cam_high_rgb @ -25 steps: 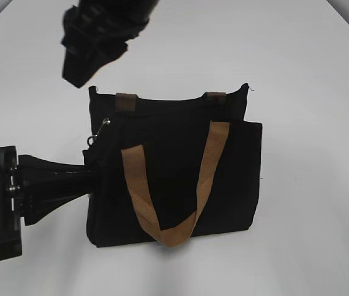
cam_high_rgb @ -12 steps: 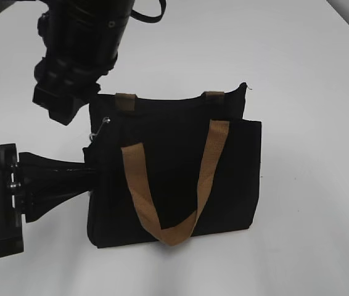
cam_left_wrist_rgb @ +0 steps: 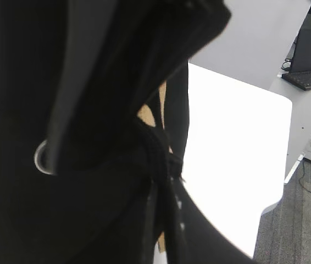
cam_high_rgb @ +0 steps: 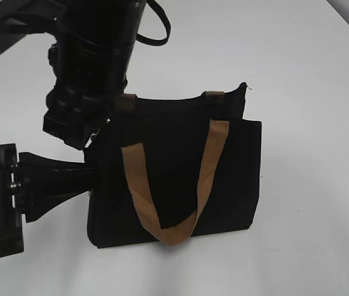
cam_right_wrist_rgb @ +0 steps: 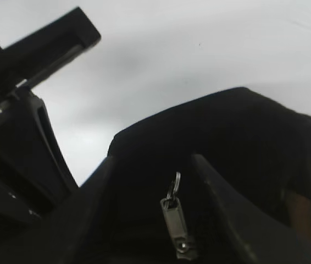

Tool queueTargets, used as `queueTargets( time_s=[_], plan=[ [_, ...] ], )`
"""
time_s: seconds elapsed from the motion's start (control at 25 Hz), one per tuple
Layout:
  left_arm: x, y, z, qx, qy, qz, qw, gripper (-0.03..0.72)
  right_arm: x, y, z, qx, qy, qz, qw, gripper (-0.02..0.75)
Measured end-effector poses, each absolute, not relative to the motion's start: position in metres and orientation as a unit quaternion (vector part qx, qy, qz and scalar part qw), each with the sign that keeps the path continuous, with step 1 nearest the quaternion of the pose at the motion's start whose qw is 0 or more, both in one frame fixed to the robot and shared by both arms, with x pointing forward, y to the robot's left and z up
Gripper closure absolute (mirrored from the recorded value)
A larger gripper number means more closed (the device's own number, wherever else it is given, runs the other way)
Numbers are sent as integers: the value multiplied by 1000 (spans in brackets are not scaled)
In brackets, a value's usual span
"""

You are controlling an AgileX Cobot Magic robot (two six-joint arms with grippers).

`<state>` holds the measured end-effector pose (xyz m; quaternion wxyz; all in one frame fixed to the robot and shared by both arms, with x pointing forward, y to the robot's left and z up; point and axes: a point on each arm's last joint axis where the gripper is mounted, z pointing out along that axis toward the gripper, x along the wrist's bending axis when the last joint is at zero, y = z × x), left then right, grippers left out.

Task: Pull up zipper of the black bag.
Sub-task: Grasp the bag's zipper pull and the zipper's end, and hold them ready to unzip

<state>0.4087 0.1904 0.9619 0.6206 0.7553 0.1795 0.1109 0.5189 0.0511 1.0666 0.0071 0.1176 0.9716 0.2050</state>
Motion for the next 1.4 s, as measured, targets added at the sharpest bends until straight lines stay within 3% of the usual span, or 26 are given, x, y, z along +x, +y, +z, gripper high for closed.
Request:
queueTargets(
  time_s=[1.04, 1.12, 1.32, 1.4],
  plan=[
    [409, 190, 962, 755, 179, 110, 621, 680, 526, 48, 1053, 118, 978, 166, 35, 413],
    [409, 190, 962, 755, 179, 110, 621, 680, 526, 48, 1053, 112, 979, 166, 36, 457],
    [409, 190, 962, 755, 179, 110, 621, 680, 526, 48, 1053, 85, 982, 165, 41, 717],
    [409, 190, 962, 755, 179, 110, 621, 680, 526, 47, 1054, 81, 982, 166, 42, 738]
  ],
)
